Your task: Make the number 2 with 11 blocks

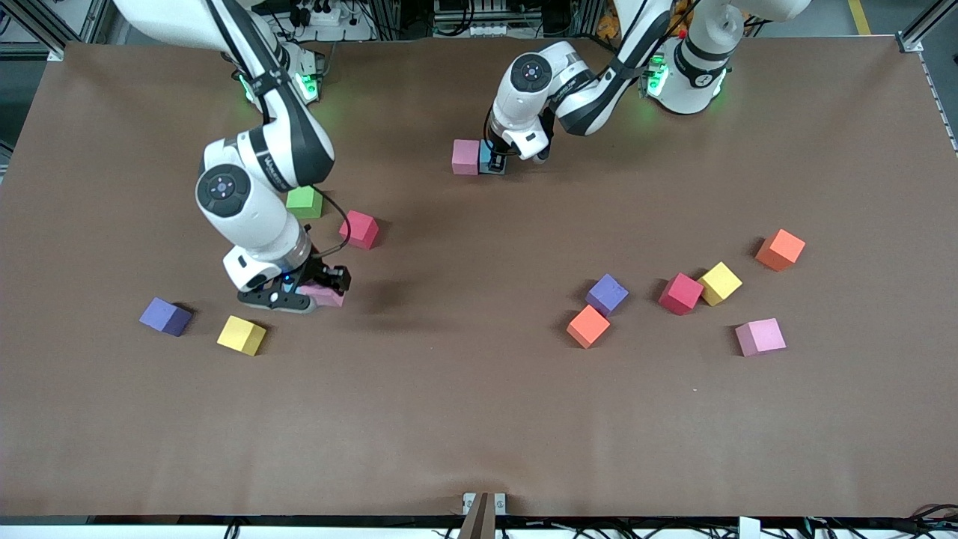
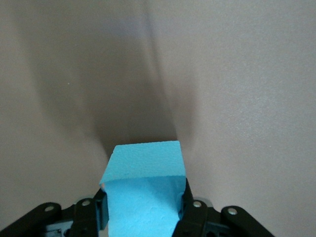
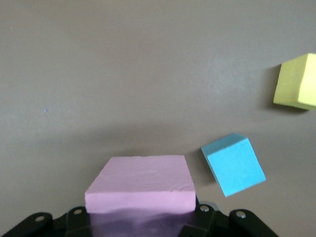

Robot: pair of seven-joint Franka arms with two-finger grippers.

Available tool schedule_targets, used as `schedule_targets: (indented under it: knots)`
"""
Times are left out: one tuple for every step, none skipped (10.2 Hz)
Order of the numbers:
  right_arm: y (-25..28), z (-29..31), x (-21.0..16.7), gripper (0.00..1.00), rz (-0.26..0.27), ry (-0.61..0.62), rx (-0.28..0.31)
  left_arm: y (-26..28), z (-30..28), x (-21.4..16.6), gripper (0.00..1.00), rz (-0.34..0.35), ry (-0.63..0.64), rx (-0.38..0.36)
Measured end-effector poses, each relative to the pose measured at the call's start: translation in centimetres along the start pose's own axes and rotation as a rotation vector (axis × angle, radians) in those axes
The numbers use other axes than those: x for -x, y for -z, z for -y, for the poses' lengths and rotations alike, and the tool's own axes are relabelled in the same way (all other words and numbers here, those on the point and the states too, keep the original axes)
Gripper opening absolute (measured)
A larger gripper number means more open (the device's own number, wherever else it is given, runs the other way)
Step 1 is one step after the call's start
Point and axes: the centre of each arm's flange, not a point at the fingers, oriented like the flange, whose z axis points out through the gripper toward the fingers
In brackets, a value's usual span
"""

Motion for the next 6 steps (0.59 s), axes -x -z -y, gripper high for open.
schedule_targets:
  knots:
    - [0.3, -0.1, 0.7, 0.63, 0.025, 0.004, 0.011, 0.0, -0.1, 0.0, 0.55, 0.001, 0.001, 0.000]
    - [0.6, -0.2, 1.1, 0.63, 0.039, 0.006, 0.017, 0.0, -0.2, 0.0, 0.55, 0.001, 0.003, 0.000]
    - [1.0, -0.1, 1.3, 0.63, 0.041, 0.009, 0.017, -0.1, -0.2, 0.0, 0.55, 0.001, 0.003, -0.001]
    - [1.1, 0.2, 1.6, 0.63, 0.040, 0.015, 0.016, -0.3, -0.2, -0.1, 0.55, -0.001, 0.005, -0.004]
    - [1.2, 0.6, 1.9, 0.63, 0.045, 0.023, 0.018, -0.5, -0.2, -0.1, 0.55, -0.002, 0.006, -0.009]
    - [1.3, 0.8, 2.4, 0.63, 0.057, 0.029, 0.023, -0.6, -0.3, -0.1, 0.55, -0.001, 0.008, -0.010]
